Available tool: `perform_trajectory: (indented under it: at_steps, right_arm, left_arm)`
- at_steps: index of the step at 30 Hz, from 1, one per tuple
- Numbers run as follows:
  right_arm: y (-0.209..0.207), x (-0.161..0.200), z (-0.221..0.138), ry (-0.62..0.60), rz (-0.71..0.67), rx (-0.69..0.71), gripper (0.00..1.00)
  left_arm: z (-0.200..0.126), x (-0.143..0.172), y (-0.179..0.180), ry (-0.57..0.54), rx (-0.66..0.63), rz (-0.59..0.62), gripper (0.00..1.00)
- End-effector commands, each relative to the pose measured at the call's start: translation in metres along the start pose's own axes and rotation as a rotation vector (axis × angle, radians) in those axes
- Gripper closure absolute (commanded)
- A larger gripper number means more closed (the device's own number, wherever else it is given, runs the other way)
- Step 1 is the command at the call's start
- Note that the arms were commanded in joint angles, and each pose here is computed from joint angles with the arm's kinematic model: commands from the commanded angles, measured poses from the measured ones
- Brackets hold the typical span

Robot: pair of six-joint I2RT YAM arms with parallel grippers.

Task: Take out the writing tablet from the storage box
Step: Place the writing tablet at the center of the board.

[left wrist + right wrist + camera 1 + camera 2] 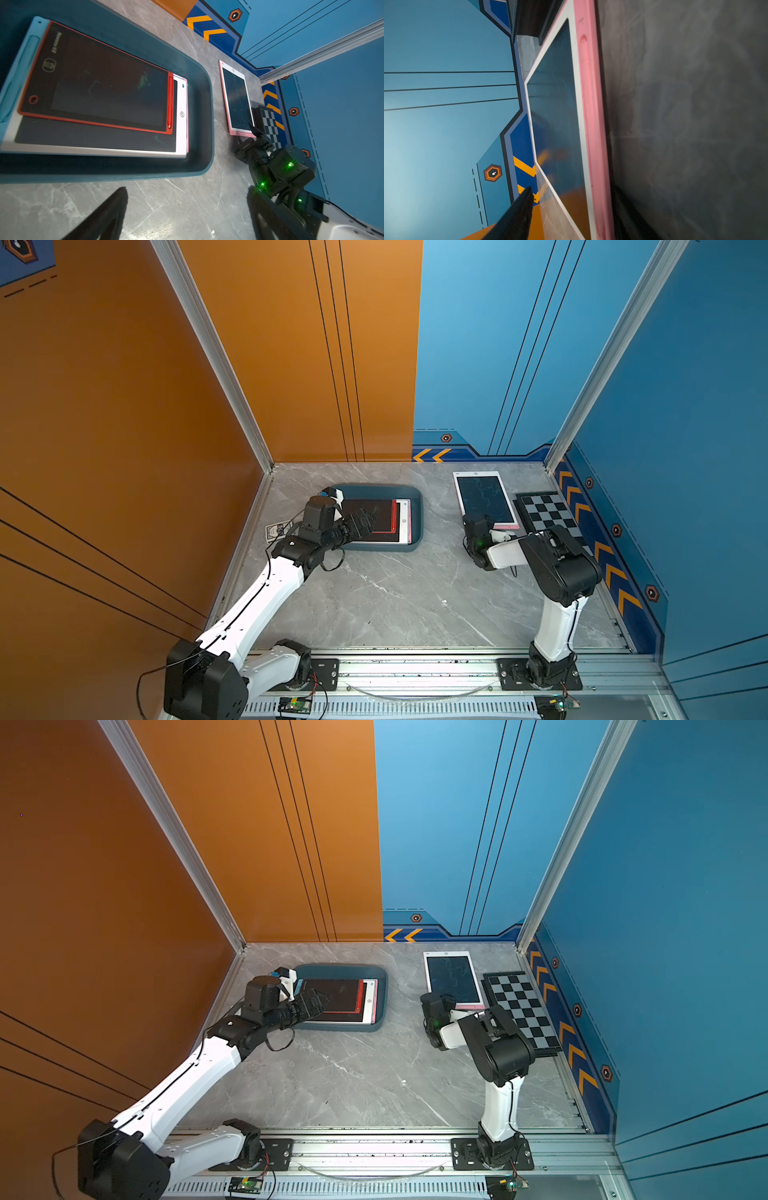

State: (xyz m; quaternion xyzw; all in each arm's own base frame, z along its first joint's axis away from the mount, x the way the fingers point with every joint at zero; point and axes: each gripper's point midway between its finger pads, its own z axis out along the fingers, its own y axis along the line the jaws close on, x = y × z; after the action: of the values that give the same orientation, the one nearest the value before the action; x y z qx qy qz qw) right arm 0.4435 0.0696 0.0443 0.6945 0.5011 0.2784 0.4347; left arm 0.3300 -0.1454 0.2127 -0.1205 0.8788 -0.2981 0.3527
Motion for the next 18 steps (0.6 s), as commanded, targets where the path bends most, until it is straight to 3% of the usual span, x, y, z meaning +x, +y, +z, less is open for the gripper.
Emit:
perform_trajectory:
  at_steps: [1,4,9,13,18]
  right_arm:
    - [-0.015,0.003,-0.012,0.02,-0.086,0.088,0.31]
    - [-0.012,0.002,-0.023,0.025,-0.145,0.106,0.29]
    - [0.004,0.0,-0.053,0.018,-0.452,0.192,0.29]
    - [0.02,0.008,-0.076,0.034,-0.601,0.13,0.29]
    - [0.049,0.055,-0.088,0.222,-0.838,-0.031,0.29]
  left_arm:
    - [-0.004,-0.006,0.019,-0.005,-0.098,0.04,0.08]
    - [-0.005,-0.008,0.03,-0.005,-0.144,0.049,0.07]
    - [-0.003,-0.01,0.049,0.023,-0.234,0.068,0.06]
    - [0.006,-0.013,0.066,0.052,-0.312,0.084,0.06]
    - [0.017,-0.027,0.085,0.073,-0.411,0.12,0.03]
